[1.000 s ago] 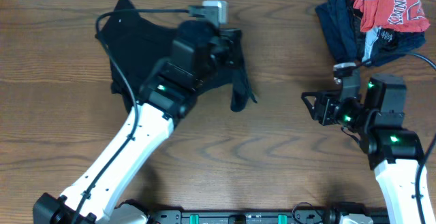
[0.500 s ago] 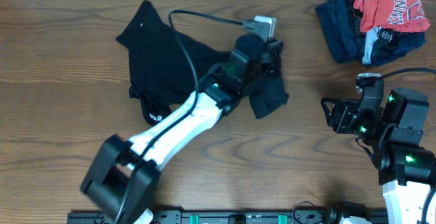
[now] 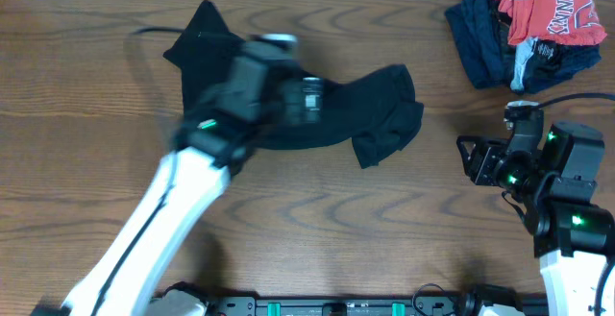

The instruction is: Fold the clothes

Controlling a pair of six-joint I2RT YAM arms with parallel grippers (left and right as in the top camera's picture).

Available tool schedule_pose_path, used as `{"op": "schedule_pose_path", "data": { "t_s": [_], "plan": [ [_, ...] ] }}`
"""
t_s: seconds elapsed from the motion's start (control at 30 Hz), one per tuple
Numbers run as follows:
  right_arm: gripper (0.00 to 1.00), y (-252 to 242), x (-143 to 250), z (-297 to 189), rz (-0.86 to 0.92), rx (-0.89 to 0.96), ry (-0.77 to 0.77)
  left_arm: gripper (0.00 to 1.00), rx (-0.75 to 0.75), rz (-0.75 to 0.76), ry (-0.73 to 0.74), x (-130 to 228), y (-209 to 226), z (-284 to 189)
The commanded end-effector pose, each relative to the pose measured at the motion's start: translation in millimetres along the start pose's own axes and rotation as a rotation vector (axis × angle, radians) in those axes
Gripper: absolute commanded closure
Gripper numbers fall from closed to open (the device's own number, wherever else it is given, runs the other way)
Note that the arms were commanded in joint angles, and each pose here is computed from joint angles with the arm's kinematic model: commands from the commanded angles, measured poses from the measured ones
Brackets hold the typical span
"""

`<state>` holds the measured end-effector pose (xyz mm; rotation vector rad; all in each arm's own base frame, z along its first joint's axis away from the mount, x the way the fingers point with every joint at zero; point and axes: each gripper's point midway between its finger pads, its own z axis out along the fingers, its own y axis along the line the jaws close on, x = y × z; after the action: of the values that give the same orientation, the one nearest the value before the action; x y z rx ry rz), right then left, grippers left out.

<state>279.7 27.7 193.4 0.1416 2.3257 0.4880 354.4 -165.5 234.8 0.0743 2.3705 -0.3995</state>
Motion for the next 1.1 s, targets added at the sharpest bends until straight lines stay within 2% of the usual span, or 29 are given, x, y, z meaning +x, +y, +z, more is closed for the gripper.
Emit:
{"op": "schedule_pose_path", "data": {
  "t_s": [0.0,0.17,0.47,0.7,1.0,1.07],
  "plan": [
    [0.57,4,2,11,0.000,-0.014,0.038,0.02,-0.116,-0.038,-0.005,1,41,-35],
    [0.46,25,16,43,-0.056,-0.076,0.136,0.02,-0.273,-0.120,0.118,32,96,-41],
    [0.38,48,56,93,-0.161,-0.072,0.303,0.02,-0.513,-0.346,0.277,94,179,-3],
    [0.38,57,68,116,-0.219,-0.065,0.330,0.02,-0.564,-0.406,0.327,117,220,41],
    [0.40,55,69,123,-0.224,-0.048,0.332,0.01,-0.530,-0.460,0.434,150,225,89],
    [0.42,54,69,123,-0.221,-0.041,0.330,0.07,-0.532,-0.467,0.458,157,226,93]
  ]
}}
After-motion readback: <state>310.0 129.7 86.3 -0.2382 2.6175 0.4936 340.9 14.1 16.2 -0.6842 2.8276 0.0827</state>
